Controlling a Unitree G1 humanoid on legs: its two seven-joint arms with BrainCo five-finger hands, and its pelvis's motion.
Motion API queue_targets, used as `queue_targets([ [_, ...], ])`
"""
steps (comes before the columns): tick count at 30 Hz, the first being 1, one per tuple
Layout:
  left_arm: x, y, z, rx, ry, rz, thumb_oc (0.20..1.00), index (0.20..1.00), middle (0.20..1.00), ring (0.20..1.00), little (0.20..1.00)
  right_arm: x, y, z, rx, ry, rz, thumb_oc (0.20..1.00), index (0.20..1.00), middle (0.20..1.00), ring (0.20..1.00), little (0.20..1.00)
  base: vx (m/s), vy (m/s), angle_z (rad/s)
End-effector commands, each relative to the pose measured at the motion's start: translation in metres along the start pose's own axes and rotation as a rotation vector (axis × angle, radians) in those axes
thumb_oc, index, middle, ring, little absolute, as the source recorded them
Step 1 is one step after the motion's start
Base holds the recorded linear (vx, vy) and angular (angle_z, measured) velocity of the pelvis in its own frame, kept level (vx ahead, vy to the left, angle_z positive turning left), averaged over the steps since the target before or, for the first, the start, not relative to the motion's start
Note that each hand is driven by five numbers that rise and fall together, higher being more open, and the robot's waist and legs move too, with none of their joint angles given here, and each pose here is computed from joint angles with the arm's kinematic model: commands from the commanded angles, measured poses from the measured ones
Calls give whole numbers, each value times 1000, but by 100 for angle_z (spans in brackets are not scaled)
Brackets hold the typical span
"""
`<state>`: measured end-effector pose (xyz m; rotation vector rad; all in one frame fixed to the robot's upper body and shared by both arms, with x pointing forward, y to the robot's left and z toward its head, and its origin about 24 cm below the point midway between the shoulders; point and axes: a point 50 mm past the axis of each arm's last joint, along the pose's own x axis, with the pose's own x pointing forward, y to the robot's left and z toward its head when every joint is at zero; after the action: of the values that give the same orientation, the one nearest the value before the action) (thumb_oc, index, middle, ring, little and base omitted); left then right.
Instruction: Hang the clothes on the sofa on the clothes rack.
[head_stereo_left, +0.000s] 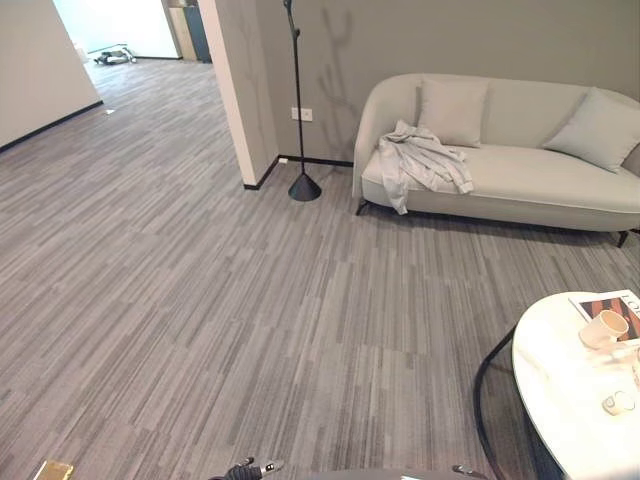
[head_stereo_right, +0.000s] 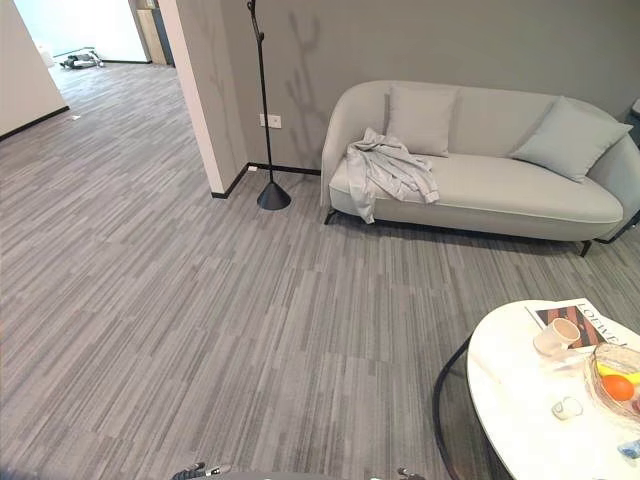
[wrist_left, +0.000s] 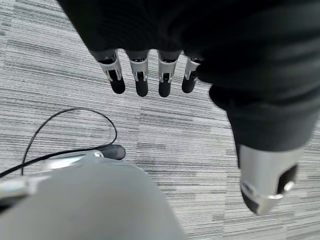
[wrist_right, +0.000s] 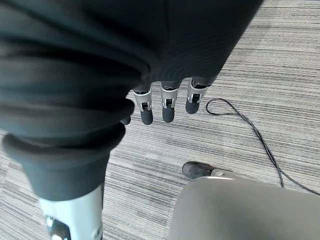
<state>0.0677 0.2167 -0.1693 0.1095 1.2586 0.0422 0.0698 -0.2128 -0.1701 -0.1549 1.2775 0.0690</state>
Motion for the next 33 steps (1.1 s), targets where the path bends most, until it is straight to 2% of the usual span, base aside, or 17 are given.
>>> queue_targets([
  [1, 4, -5, 30, -44, -94, -17, 1000, 1000, 1000, 1000, 1000, 2, 10, 7, 40, -29, 27, 1000, 1000, 1000, 1000, 1000, 0, 0, 0],
  [33, 5, -9, 46, 36, -130, -41, 1000, 1000, 1000, 1000, 1000, 0, 2, 2, 77, -31, 5, 1000, 1000, 1000, 1000, 1000, 12, -20, -3],
])
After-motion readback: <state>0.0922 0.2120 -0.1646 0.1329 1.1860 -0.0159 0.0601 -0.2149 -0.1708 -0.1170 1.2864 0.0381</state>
